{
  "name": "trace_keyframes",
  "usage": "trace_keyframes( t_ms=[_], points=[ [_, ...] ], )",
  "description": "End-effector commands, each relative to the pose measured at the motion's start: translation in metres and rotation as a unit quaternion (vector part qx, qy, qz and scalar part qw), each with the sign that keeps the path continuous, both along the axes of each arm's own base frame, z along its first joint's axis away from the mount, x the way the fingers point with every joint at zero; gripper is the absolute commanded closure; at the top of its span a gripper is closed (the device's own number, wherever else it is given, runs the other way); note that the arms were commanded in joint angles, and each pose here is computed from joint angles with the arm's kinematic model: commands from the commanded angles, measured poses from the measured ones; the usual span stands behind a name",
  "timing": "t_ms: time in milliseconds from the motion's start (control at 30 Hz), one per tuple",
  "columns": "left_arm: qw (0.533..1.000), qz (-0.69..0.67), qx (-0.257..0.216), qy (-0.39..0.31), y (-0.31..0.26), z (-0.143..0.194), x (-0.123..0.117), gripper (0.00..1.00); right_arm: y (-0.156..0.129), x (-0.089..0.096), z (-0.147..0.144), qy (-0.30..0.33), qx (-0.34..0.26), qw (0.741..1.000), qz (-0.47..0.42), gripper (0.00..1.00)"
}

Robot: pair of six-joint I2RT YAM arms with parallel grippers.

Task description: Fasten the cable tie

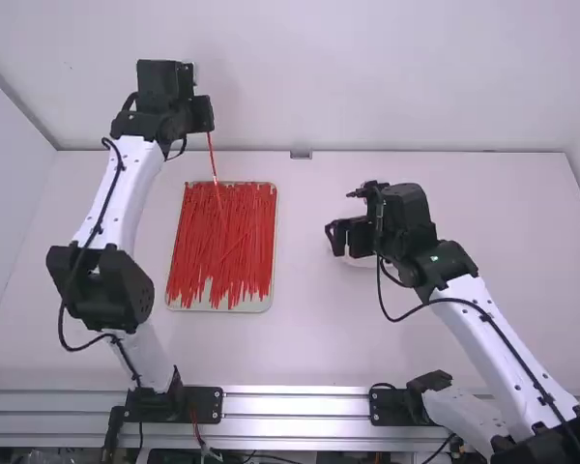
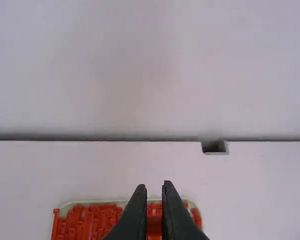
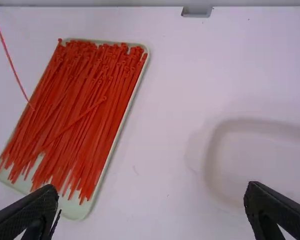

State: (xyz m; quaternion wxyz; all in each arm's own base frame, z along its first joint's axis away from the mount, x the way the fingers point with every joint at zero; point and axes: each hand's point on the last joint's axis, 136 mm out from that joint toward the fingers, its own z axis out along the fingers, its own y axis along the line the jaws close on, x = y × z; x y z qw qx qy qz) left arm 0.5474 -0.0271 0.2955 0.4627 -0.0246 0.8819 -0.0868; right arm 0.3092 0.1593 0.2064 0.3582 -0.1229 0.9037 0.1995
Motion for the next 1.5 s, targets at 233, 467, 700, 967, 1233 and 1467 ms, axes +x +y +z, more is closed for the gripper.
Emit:
trace_keyframes(
  t_ms=[233, 467, 700, 967, 1233, 1467],
  points=[
    [0.999, -0.026, 0.001, -0.024, -0.017, 0.044, -0.03, 0.98, 0.004, 0.007, 0.016, -0.019, 0.009, 1.0, 0.003, 0.01],
    [0.999, -0.03, 0.004, -0.027, -0.018, 0.055, -0.043, 0.98, 0.005, 0.008, 0.017, -0.022, 0.011, 1.0, 0.003, 0.01],
    [0.999, -0.03, 0.015, -0.017, -0.023, 0.049, -0.054, 0.98, 0.005, 0.01, 0.02, -0.028, 0.014, 0.999, 0.002, 0.01],
    [0.999, -0.034, 0.021, -0.023, -0.035, 0.035, -0.072, 0.98, 0.015, 0.007, 0.025, -0.031, 0.034, 0.999, 0.025, 0.01],
    [0.998, -0.015, 0.02, -0.059, -0.029, 0.031, -0.105, 0.98, 0.024, 0.007, 0.034, -0.042, 0.056, 0.996, 0.046, 0.01],
    [0.994, -0.031, -0.019, -0.101, -0.035, 0.036, -0.138, 0.98, 0.045, 0.001, 0.053, -0.061, 0.105, 0.987, 0.101, 0.01]
  ],
)
